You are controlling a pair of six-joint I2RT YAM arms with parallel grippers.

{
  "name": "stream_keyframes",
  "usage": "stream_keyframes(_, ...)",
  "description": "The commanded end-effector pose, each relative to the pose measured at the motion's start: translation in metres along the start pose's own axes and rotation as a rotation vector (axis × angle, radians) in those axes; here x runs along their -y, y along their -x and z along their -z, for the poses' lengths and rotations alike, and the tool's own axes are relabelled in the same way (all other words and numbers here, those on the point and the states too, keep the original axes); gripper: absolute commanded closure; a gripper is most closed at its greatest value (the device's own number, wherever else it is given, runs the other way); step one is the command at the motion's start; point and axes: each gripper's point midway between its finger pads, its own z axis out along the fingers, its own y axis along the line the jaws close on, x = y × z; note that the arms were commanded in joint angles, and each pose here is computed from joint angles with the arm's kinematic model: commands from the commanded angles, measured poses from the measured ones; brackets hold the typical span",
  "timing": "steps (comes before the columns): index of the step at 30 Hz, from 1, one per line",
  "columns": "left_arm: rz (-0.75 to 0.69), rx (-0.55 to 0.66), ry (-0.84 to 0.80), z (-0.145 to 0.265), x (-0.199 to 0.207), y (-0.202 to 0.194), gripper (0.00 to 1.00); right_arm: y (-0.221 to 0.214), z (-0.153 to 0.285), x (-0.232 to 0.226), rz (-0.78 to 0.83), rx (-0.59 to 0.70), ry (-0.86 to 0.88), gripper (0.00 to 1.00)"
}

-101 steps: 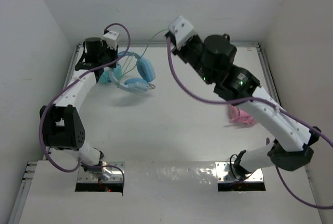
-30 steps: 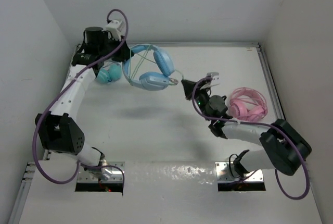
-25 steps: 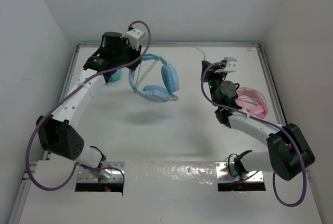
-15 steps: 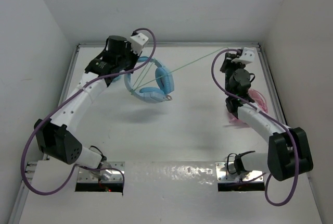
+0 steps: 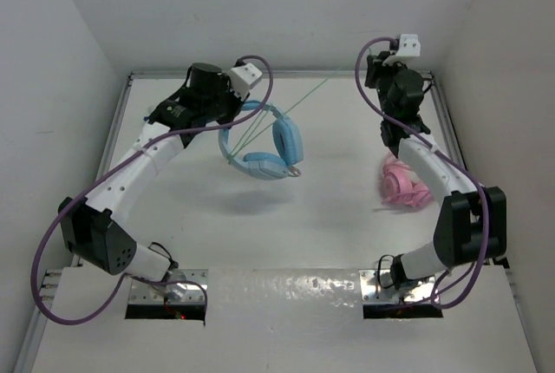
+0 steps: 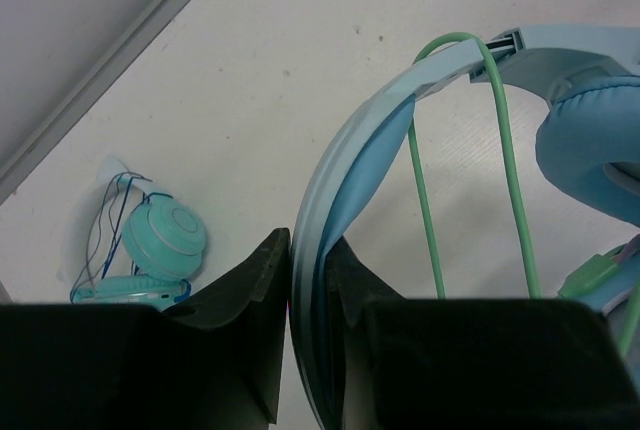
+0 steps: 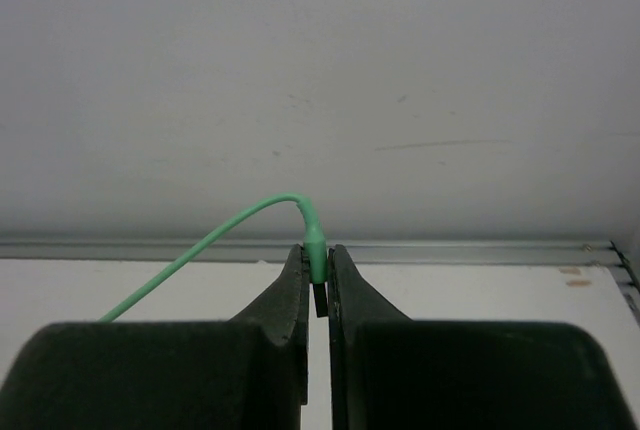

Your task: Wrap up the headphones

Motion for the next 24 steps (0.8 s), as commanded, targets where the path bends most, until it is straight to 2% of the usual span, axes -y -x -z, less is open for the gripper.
stream_keyframes(1, -0.045, 0.065, -0.052, 0.025, 0.01, 0.021, 1.0, 0.047, -0.02, 0.007, 0.002, 0.089, 0.005, 1.0)
stream_keyframes(5, -0.033, 0.097, -0.077, 0.032, 0.013, 0.033, 1.0, 0.043, -0.037, 0.005, -0.008, 0.064, -0.001, 1.0)
stream_keyframes(12, -0.036, 0.115, -0.11, 0.042, 0.019, 0.042, 1.0, 0.005, -0.054, 0.003, -0.014, -0.015, 0.006, 1.0)
stream_keyframes(17, -0.006, 0.149, -0.195, 0.049, 0.034, 0.052, 1.0, -0.026, -0.069, -0.01, -0.043, -0.071, 0.034, 1.0)
stream_keyframes(22, 0.022, 0.224, -0.29, 0.061, 0.048, 0.075, 1.0, -0.06, -0.051, -0.054, -0.046, -0.091, 0.106, 1.0)
stream_keyframes(24, 0.042, 0.238, -0.3, 0.062, 0.049, 0.082, 1.0, -0.091, -0.026, -0.07, -0.063, -0.133, 0.141, 1.0)
